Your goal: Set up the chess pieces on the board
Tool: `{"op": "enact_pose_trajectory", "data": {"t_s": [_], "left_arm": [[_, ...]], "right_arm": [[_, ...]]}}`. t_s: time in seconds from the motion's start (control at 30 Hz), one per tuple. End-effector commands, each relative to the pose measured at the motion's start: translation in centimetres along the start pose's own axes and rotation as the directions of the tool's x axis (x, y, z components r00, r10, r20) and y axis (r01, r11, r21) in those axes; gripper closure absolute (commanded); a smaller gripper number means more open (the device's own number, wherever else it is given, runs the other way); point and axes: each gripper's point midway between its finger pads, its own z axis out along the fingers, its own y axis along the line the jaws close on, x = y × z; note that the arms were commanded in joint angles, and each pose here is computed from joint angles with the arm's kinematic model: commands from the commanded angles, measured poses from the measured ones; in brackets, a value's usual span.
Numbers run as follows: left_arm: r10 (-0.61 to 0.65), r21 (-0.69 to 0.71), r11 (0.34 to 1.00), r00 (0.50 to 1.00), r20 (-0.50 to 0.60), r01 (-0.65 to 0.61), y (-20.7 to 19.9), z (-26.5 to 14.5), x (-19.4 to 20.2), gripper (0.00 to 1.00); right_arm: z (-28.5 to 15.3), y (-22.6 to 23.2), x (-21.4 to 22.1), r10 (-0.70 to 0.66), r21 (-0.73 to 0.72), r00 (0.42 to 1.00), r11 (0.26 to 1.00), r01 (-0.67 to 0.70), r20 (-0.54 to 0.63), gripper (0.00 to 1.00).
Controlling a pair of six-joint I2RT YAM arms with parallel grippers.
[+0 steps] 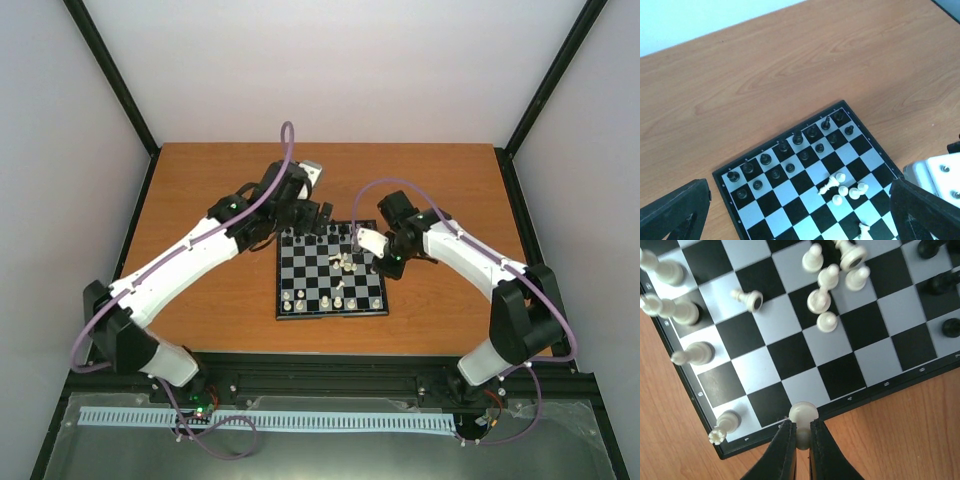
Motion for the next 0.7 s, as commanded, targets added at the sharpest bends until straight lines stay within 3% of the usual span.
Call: {"op": "enact_pose_trajectory", "data": {"t_s": [0.0, 0.1, 0.3, 0.43, 0.57, 0.67], "left_arm": [[0.023, -0.108, 0.994, 0.988, 0.155, -0.006, 2.6, -1.0, -1.2, 0.0], [-0.036, -0.3, 0.952, 0.996, 0.084, 0.06, 6.8, 1.2, 1.9, 0.0], [0.01, -0.399, 0.914, 0.988, -0.156, -0.073, 8.1, 3.6, 4.6, 0.0], [0.034, -0.31, 0.95, 0.999, -0.016, -0.037, 7.1, 1.7, 2.3, 0.0], [-0.04, -0.391, 0.916, 0.991, 0.129, 0.088, 10.3, -1.5, 1.0, 0.0], [-0.079, -0.426, 0.895, 0.985, 0.152, 0.137, 11.7, -2.6, 0.7, 0.0]], "right_arm": [[0.9, -0.1, 1.4, -0.082, 0.076, 0.992, 0.993, 0.09, -0.099, 0.94], [1.7, 0.2, 1.7, -0.1, 0.077, 0.985, 0.991, 0.111, -0.137, 0.94], [2.9, 0.9, 2.2, -0.111, 0.043, 0.98, 0.992, 0.12, -0.167, 0.93], [3.7, 1.7, 2.4, -0.119, 0.012, 0.976, 0.992, 0.123, -0.18, 0.93], [4.4, 2.3, 2.5, -0.125, -0.007, 0.974, 0.992, 0.126, -0.192, 0.93], [4.8, 2.6, 2.7, -0.129, -0.014, 0.969, 0.992, 0.129, -0.211, 0.93]]}}
